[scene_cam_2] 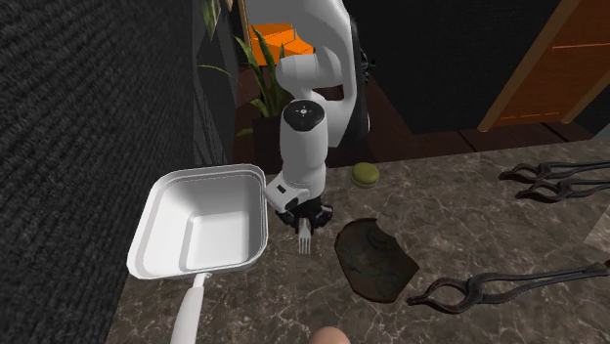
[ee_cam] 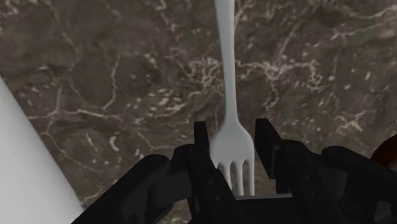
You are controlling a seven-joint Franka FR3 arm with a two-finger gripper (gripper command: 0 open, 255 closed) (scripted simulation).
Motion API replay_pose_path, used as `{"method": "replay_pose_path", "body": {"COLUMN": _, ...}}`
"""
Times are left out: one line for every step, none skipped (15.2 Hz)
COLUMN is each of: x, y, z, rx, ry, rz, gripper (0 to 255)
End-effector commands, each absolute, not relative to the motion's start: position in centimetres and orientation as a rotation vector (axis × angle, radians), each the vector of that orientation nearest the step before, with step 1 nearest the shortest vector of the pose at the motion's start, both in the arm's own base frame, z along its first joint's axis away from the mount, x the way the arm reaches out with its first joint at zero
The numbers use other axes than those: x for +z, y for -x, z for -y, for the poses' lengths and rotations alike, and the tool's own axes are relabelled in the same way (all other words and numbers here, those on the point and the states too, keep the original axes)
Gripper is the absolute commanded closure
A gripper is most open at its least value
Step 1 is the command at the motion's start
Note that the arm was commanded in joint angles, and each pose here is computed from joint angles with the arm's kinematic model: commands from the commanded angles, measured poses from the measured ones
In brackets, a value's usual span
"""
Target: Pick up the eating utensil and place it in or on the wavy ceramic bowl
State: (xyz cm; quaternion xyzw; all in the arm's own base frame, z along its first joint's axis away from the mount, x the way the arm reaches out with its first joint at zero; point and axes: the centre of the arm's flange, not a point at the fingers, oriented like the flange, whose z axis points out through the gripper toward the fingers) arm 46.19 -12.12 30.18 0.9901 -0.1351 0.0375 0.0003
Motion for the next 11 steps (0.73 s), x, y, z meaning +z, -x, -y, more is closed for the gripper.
{"method": "replay_pose_path", "body": {"x": 31.2, "y": -46.2, "z": 12.1, "rx": 0.117, "ry": -3.11, "rz": 0.424, "gripper": 255}}
{"method": "replay_pose_path", "body": {"x": 31.7, "y": -46.2, "z": 12.1, "rx": 0.117, "ry": -3.11, "rz": 0.424, "gripper": 255}}
{"method": "replay_pose_path", "body": {"x": 32.3, "y": -46.2, "z": 12.1, "rx": 0.117, "ry": -3.11, "rz": 0.424, "gripper": 255}}
{"method": "replay_pose_path", "body": {"x": 32.8, "y": -46.2, "z": 12.1, "rx": 0.117, "ry": -3.11, "rz": 0.424, "gripper": 255}}
{"method": "replay_pose_path", "body": {"x": 33.3, "y": -46.2, "z": 12.1, "rx": 0.117, "ry": -3.11, "rz": 0.424, "gripper": 255}}
{"method": "replay_pose_path", "body": {"x": 33.9, "y": -46.2, "z": 12.1, "rx": 0.117, "ry": -3.11, "rz": 0.424, "gripper": 255}}
{"method": "replay_pose_path", "body": {"x": 34.4, "y": -46.2, "z": 12.1, "rx": 0.117, "ry": -3.11, "rz": 0.424, "gripper": 255}}
{"method": "replay_pose_path", "body": {"x": 34.9, "y": -46.2, "z": 12.1, "rx": 0.117, "ry": -3.11, "rz": 0.424, "gripper": 255}}
{"method": "replay_pose_path", "body": {"x": 35.4, "y": -46.2, "z": 12.1, "rx": 0.117, "ry": -3.11, "rz": 0.424, "gripper": 255}}
{"method": "replay_pose_path", "body": {"x": 36.0, "y": -46.2, "z": 12.1, "rx": 0.117, "ry": -3.11, "rz": 0.424, "gripper": 255}}
{"method": "replay_pose_path", "body": {"x": 36.5, "y": -46.2, "z": 12.1, "rx": 0.117, "ry": -3.11, "rz": 0.424, "gripper": 255}}
